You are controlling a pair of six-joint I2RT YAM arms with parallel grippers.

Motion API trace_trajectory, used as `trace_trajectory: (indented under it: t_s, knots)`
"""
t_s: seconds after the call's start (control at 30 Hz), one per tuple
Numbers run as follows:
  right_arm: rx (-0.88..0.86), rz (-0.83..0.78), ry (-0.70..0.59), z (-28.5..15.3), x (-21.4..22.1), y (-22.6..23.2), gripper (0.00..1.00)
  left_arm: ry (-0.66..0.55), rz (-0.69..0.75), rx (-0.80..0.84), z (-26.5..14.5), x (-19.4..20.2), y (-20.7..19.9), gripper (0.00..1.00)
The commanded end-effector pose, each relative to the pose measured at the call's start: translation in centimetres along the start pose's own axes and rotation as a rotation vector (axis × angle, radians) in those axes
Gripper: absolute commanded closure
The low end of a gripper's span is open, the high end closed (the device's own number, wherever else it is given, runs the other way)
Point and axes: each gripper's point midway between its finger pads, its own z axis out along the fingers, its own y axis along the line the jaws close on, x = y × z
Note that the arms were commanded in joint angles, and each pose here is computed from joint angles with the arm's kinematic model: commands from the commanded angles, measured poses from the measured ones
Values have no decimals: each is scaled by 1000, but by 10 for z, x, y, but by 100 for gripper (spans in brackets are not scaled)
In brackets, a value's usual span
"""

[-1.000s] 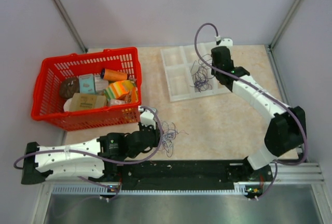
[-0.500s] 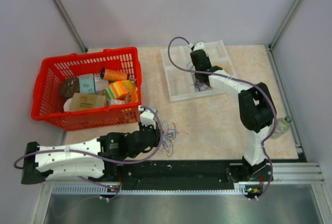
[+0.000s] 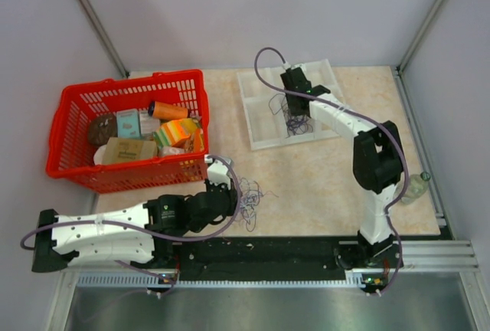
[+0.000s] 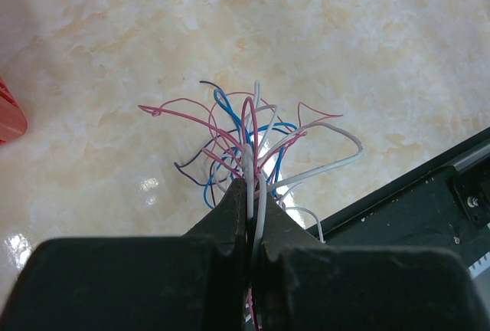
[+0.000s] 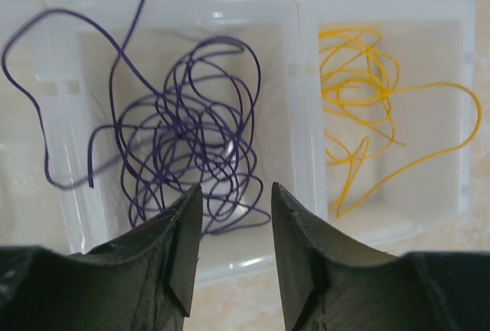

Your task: Untangle the cables

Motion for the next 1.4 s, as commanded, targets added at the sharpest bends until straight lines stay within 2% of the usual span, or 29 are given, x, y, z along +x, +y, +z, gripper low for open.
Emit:
trace_trajectory:
  t_s: [0.0,0.13,0.23,0.3,0.43,0.57,0.67,0.77,0.93,1.0,1.07,1.1,1.37]
  knots:
    - [-40,64,45,-33,-4,-23,57,-53,-23,30,-3,-22,-13,100]
    - [-82,69,52,-52,-2,-28,50,-55,-18,21,-1,-22,-11,100]
    - [-200,107,31,-69,-11,-12,48,-51,-25,30,0,-20,-12,100]
    - [-306,156,-9,-73,-28,7,43,-48,-25,34,1,-19,-12,100]
    - [-410,398,12,-58,-55,34,38,-46,-16,34,0,-21,-13,100]
    - [-445,628,85,-40,-62,64,36,-51,-25,21,-2,-22,-9,100]
    - [-354,669,56,-18,-63,65,42,-53,-41,26,-4,-22,-8,100]
    - [-276,681,81,-4,-49,57,46,-57,-36,19,-8,-25,-5,100]
    - [-258,669,70,4,-44,55,58,-68,-35,7,-8,-23,1,100]
    - [-249,656,46,6,-48,53,73,-69,-42,13,-7,-23,0,100]
    - [-222,638,21,5,-52,44,94,-67,-32,17,-6,-23,-2,100]
    - [-203,629,19,5,-49,39,100,-67,-30,17,-6,-24,-3,100]
    - [-5,471,-19,1,-20,-14,100,-64,-25,23,-6,-24,-4,100]
